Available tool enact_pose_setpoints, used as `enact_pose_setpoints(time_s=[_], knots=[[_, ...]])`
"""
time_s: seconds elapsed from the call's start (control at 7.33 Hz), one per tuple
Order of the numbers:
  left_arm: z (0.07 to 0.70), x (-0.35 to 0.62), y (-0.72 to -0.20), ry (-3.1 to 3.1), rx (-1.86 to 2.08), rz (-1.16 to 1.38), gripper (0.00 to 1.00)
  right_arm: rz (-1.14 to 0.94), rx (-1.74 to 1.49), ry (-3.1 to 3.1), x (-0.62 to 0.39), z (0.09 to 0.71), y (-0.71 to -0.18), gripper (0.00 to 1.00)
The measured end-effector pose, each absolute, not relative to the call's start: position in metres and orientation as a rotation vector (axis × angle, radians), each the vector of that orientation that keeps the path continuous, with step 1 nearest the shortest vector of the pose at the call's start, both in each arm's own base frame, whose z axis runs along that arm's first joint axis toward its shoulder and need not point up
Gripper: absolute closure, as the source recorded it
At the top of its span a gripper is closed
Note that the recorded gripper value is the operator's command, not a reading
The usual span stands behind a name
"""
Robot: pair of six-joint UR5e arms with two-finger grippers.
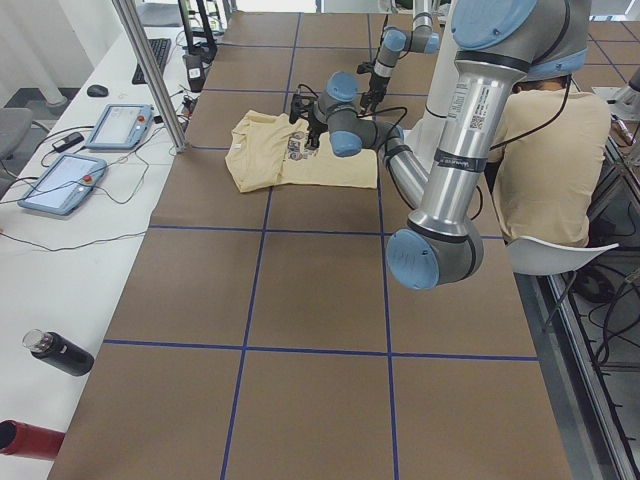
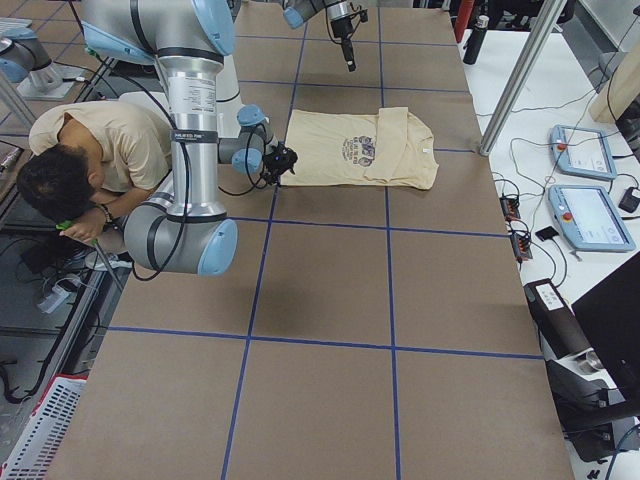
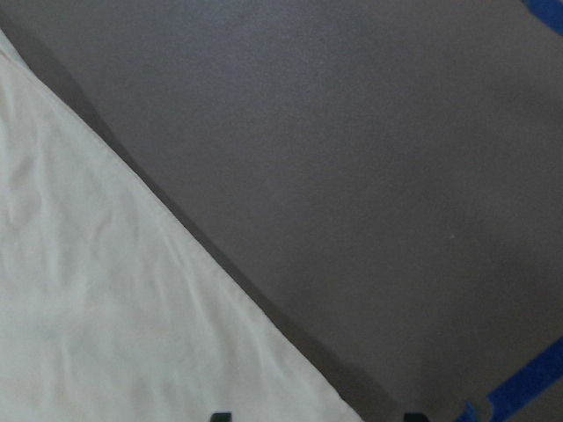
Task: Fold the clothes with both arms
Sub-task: 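Position both grippers at the hem corners nearest the robot and grasp them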
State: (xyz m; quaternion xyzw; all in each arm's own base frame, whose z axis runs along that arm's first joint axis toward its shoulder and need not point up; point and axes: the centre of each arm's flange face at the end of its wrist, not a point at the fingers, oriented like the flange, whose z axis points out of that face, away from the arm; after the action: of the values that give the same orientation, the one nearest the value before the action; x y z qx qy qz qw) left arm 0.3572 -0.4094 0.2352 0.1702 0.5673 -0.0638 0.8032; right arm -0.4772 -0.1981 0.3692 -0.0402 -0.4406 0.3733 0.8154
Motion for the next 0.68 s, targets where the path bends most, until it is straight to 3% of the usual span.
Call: enact_pose_setpoints(time_s=[0.27, 0.41, 0.68], knots=[[0.2350, 0.3575, -0.4096, 1.216, 0.365, -0.137, 0.35, 0.793, -0.087, -0.937, -0.4780, 0.3704, -0.1964, 0.36], [0.2349, 0.3576, -0.4097, 1.216, 0.365, -0.137, 0.35, 0.791, -0.088, -0.934, -0.4785, 0.3712, -0.1954, 0.49], [0.2350, 0.3577, -0.4100, 1.214, 0.369, -0.140, 0.35, 0.786, -0.090, -0.934, -0.4792, 0.3713, -0.1927, 1.00]])
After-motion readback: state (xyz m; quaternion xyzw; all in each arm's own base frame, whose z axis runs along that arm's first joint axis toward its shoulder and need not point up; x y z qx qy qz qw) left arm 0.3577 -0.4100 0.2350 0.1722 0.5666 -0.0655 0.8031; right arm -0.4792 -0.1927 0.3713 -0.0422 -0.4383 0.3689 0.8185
